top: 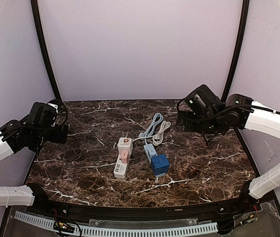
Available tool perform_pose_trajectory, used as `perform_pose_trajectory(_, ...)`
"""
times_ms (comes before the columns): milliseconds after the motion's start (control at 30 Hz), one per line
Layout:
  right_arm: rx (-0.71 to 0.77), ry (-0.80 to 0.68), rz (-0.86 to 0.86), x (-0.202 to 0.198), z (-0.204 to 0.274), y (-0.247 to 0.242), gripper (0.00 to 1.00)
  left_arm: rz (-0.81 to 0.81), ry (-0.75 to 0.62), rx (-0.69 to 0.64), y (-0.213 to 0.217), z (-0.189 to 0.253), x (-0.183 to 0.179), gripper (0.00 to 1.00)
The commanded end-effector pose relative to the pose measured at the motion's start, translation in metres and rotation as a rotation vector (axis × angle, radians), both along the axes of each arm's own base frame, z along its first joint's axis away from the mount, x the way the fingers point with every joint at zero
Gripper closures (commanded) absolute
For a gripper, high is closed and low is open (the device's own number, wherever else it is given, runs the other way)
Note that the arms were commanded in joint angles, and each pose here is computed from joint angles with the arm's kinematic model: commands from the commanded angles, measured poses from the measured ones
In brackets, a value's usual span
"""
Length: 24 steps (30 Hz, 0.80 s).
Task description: Insert the plug
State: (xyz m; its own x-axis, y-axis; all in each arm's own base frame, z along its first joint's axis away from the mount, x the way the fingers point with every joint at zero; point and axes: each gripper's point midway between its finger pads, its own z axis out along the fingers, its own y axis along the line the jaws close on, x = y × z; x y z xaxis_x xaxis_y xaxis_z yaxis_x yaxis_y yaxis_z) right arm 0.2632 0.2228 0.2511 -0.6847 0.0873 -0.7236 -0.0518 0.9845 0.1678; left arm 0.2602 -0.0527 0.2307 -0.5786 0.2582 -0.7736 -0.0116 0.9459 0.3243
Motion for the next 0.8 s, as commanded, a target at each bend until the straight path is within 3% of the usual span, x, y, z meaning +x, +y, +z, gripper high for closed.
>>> perform_pose_trajectory(0, -0.080, 0.112, -0.054, 0.007, -0.034, -0.016, 0.01, 0.035, -0.007, -0.024, 0.010, 0.007, 0.003, 0.01)
perform_pose_trajectory(100, -0.056, 0.143, -0.111, 0.023, -0.040, -0.044, 0.01, 0.095, 0.017, -0.023, 0.029, 0.001, 0.003, 0.01)
perform_pose_trajectory(333, 0.033, 0.055, -0.166, 0.047, -0.019, -0.114, 0.01, 0.215, 0.068, -0.113, 0.064, -0.010, 0.007, 0.01)
perform_pose_trajectory(767, 0.097, -0.003, -0.091, 0.033, -0.012, -0.113, 0.01, 0.225, 0.034, -0.207, 0.060, -0.017, 0.015, 0.01)
